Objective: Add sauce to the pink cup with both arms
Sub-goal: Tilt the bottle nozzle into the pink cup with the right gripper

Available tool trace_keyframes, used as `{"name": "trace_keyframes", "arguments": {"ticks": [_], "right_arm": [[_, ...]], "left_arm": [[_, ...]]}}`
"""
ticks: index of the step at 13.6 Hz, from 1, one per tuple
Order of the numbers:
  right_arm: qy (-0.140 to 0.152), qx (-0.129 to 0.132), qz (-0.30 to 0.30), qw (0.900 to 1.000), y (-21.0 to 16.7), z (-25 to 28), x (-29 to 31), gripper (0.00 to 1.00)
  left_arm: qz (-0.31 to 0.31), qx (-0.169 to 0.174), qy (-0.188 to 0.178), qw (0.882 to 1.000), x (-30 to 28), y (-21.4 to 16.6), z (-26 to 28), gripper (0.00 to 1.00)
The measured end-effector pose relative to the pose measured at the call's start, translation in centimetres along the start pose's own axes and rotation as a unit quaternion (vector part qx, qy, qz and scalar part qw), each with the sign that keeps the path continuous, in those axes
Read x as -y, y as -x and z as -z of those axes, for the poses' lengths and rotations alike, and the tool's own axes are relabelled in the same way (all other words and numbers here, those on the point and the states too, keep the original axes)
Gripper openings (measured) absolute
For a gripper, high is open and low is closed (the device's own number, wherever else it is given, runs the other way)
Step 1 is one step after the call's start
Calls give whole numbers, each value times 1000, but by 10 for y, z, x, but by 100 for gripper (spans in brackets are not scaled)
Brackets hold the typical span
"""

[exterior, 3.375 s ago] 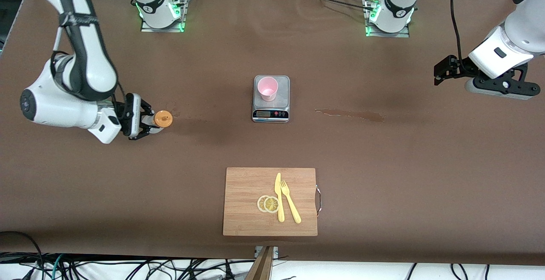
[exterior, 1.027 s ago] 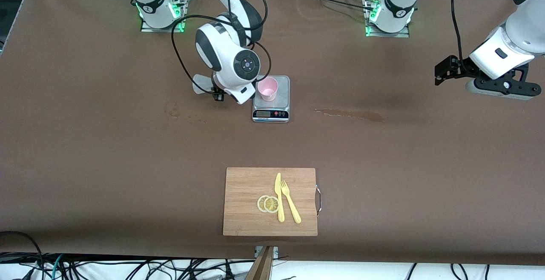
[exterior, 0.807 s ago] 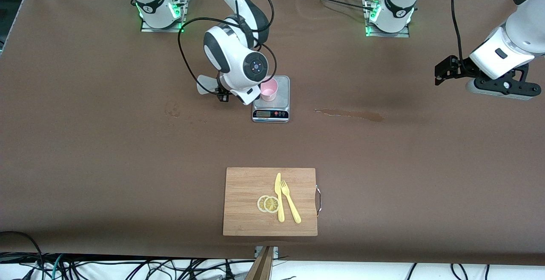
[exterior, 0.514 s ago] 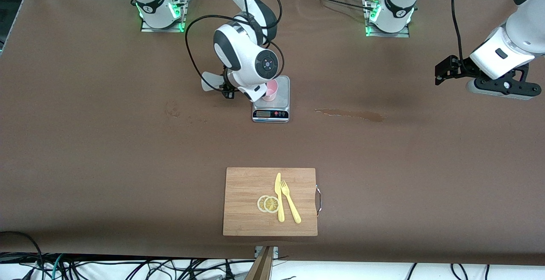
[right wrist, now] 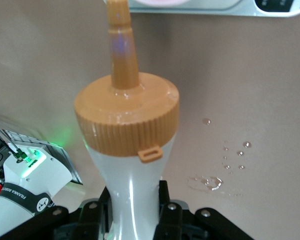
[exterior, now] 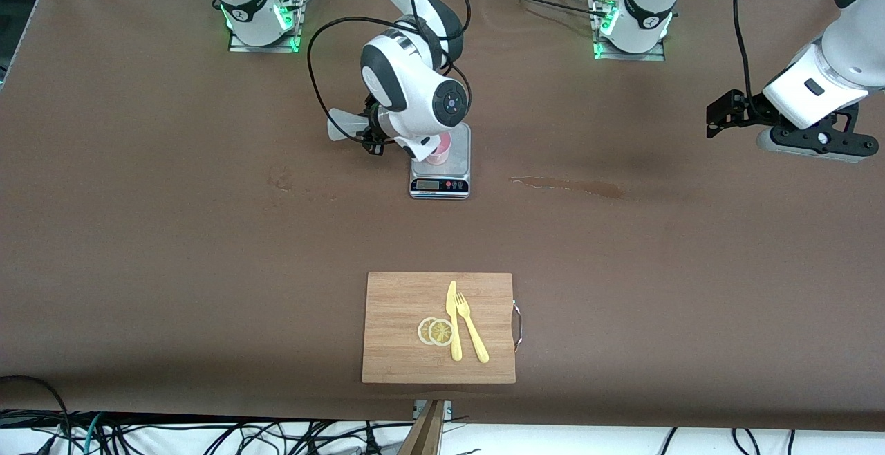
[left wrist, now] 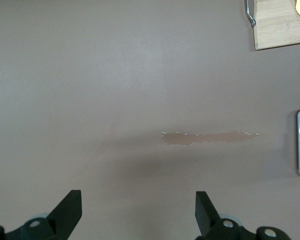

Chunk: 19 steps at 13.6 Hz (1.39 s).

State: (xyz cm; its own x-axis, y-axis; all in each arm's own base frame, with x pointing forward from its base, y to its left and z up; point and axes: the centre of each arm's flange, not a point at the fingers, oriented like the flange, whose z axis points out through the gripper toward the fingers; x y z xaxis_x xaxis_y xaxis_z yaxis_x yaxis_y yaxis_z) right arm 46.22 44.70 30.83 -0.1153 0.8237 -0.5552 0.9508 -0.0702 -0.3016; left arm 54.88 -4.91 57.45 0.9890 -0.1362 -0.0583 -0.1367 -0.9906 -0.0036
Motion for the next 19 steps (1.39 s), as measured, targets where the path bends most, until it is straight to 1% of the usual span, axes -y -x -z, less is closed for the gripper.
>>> {"name": "trace_keyframes", "arguments": {"ticks": [3, 12, 15, 19], "right_arm": [[4, 18, -16, 1000, -5, 5, -6, 37], [9, 39, -27, 999, -15, 9, -15, 37], [8, 58, -30, 998, -18, 6, -16, 37], [5, 69, -32, 997, -23, 6, -16, 37]], "left_arm": [[0, 0, 0, 1000, 0, 0, 0, 100], [0, 0, 0, 1000, 0, 0, 0, 100], [0, 0, 0, 1000, 1, 0, 0, 100], [1, 0, 0, 1000, 1, 0, 0, 100]]}}
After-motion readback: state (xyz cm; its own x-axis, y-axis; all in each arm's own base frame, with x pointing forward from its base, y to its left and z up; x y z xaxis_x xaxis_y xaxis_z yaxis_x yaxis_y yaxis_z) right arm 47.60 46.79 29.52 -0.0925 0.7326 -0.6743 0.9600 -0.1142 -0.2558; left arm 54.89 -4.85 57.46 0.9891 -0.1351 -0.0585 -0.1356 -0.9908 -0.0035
